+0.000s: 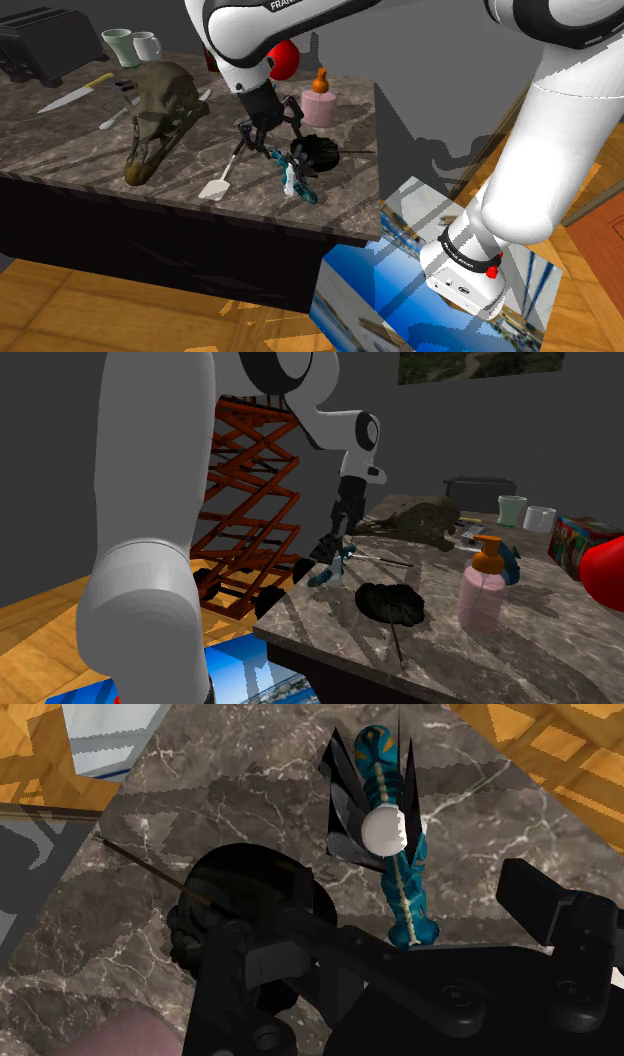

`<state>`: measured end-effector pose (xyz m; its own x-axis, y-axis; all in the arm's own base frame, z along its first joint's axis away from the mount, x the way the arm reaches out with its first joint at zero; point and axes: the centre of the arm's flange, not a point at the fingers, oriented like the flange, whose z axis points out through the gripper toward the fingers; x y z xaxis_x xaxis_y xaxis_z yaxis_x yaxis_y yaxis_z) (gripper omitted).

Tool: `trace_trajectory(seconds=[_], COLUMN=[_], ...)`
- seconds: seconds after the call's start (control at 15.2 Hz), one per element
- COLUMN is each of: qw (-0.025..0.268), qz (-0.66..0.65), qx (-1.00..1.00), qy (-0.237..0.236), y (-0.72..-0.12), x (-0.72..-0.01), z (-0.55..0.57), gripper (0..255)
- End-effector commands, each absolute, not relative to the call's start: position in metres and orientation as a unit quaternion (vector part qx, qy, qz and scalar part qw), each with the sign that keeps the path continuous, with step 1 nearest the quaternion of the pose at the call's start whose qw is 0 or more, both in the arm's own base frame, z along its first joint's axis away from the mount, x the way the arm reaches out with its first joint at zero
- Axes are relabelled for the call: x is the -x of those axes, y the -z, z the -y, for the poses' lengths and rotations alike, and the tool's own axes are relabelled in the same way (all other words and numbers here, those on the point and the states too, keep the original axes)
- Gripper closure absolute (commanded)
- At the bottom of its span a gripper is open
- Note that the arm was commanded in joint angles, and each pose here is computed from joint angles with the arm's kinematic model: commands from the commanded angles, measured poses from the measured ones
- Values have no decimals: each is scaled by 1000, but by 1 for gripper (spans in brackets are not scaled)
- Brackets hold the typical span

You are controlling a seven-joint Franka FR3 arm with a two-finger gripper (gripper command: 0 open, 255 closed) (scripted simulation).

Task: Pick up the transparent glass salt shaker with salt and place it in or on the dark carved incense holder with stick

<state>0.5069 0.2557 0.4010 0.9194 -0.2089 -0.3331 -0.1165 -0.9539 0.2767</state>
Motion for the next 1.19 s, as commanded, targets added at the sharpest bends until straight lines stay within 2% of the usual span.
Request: trace_trajectory(seconds=[0.0,0.4,0.92,0.99,1.12], qw=[130,130,130,130,130], qz=[88,88,88,88,88], qx=[-970,-970,-970,-970,-970], qy=[186,186,186,186,186], y=[-387,-361,-361,-361,-361], x=[-508,-497,-497,-497,-497], z=[-257,-251,-251,-251,-251], gripper=[0,0,0,255,255])
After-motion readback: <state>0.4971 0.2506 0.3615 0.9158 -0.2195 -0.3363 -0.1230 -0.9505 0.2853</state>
